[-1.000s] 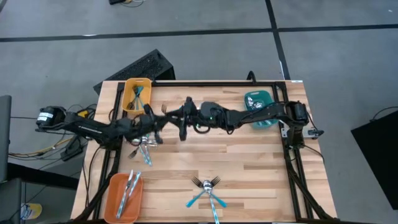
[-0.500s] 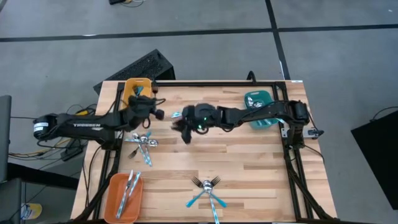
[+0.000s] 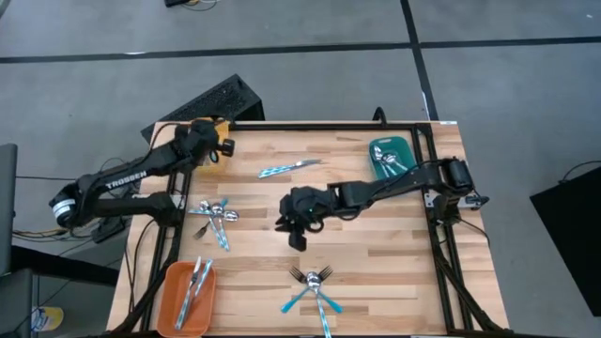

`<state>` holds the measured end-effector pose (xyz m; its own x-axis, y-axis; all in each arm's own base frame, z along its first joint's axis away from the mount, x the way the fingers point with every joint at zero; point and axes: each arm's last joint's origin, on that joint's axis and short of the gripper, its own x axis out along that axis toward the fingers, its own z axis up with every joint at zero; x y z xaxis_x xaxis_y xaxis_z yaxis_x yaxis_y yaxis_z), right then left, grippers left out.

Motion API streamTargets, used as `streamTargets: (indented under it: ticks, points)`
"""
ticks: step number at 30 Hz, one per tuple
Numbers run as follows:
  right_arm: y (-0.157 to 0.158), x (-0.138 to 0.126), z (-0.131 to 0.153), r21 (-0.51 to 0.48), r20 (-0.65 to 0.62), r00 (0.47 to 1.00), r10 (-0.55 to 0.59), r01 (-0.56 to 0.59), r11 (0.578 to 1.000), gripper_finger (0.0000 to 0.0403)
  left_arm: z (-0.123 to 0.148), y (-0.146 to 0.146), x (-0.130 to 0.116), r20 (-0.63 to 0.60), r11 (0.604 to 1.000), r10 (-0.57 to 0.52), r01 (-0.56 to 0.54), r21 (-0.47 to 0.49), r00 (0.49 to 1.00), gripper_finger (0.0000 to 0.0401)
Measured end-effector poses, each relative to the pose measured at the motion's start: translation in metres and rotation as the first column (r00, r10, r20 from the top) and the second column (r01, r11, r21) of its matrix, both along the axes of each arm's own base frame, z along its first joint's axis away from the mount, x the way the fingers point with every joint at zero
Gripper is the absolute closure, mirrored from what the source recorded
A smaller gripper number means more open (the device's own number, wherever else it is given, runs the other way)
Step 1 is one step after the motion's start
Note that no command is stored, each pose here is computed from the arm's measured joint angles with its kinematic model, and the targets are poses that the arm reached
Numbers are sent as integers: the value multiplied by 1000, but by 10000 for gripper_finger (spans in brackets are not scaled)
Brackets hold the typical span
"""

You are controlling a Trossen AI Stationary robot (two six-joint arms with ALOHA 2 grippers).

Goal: Sort silverware by color (type)
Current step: Put the blue fork into the yellow bin

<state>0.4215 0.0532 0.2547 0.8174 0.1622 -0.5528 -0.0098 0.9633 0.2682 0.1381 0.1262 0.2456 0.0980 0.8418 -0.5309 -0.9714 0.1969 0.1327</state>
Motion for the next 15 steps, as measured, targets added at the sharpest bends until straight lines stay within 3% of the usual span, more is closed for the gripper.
streamTargets:
  ticks: [8, 15]
  points:
    - [24, -5, -2, -12, -26, 999, 45, -45, 999, 293, -7, 20, -25, -11, 977, 154, -154, -145, 988, 401]
    - [37, -6, 0, 73, -13, 1000, 21, -20, 997, 293, -14, 23, -19, -51, 971, 207, -211, -109, 977, 370]
